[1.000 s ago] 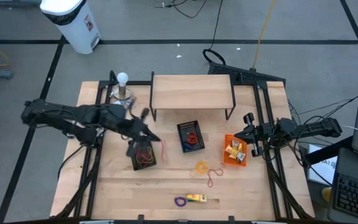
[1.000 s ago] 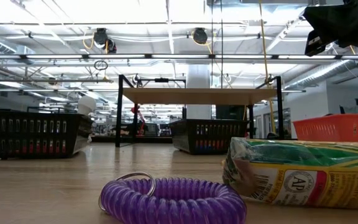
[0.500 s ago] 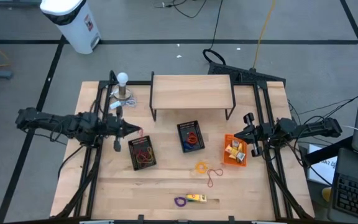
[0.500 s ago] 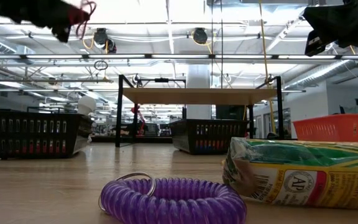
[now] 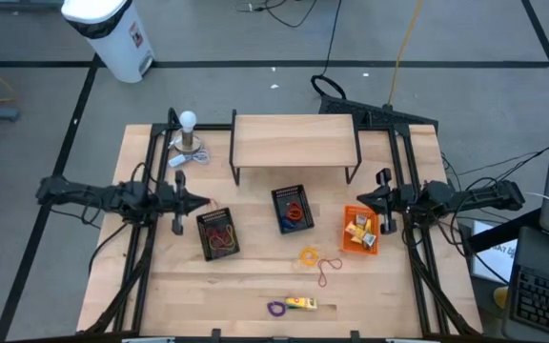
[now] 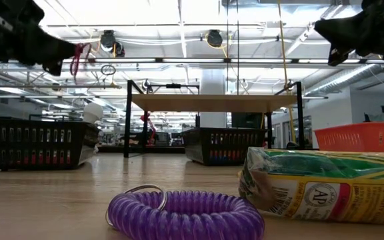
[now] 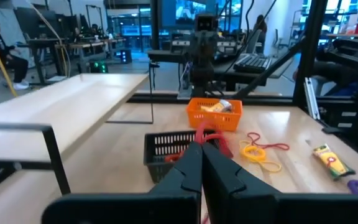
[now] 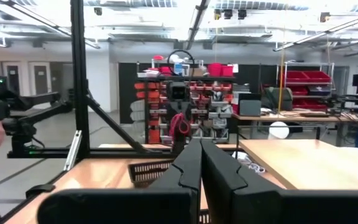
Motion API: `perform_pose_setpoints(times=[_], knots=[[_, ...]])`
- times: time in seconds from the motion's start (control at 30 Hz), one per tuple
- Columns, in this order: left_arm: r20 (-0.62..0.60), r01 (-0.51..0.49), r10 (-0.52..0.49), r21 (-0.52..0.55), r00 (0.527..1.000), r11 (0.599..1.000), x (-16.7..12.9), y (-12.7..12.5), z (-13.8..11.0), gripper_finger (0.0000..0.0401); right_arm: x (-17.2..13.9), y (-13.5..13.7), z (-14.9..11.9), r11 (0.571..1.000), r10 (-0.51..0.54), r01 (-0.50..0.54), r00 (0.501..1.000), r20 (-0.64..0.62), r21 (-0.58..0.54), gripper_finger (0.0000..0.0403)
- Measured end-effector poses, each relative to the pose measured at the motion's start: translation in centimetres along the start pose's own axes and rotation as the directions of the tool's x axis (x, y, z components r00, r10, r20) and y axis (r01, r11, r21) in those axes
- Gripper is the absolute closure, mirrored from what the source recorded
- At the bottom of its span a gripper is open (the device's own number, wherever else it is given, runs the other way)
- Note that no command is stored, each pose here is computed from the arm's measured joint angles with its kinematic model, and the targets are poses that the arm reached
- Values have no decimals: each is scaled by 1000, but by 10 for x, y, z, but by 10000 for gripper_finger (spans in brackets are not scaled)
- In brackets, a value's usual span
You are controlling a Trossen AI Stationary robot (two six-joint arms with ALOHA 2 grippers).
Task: Pick & Place Office Desk Supplies
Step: Put the red rubber band into the left black bin
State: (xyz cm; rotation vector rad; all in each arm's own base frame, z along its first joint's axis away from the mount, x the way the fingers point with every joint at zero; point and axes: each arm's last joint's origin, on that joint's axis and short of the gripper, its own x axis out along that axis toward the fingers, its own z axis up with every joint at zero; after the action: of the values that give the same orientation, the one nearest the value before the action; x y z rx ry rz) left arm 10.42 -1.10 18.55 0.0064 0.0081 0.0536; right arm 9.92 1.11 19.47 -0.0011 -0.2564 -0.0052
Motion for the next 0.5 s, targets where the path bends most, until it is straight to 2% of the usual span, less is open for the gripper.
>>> perform_pose_setpoints(times=[0.23, 0.5], knots=[[-25, 6, -7, -25, 1000, 1000, 0, 0, -20, 401, 0, 0, 0, 1000, 0, 0, 1000, 0, 3, 403], [-27, 31, -32, -31, 999, 999, -1, -1, -20, 401, 0, 0, 0, 1000, 1, -1, 1000, 0, 3, 403]])
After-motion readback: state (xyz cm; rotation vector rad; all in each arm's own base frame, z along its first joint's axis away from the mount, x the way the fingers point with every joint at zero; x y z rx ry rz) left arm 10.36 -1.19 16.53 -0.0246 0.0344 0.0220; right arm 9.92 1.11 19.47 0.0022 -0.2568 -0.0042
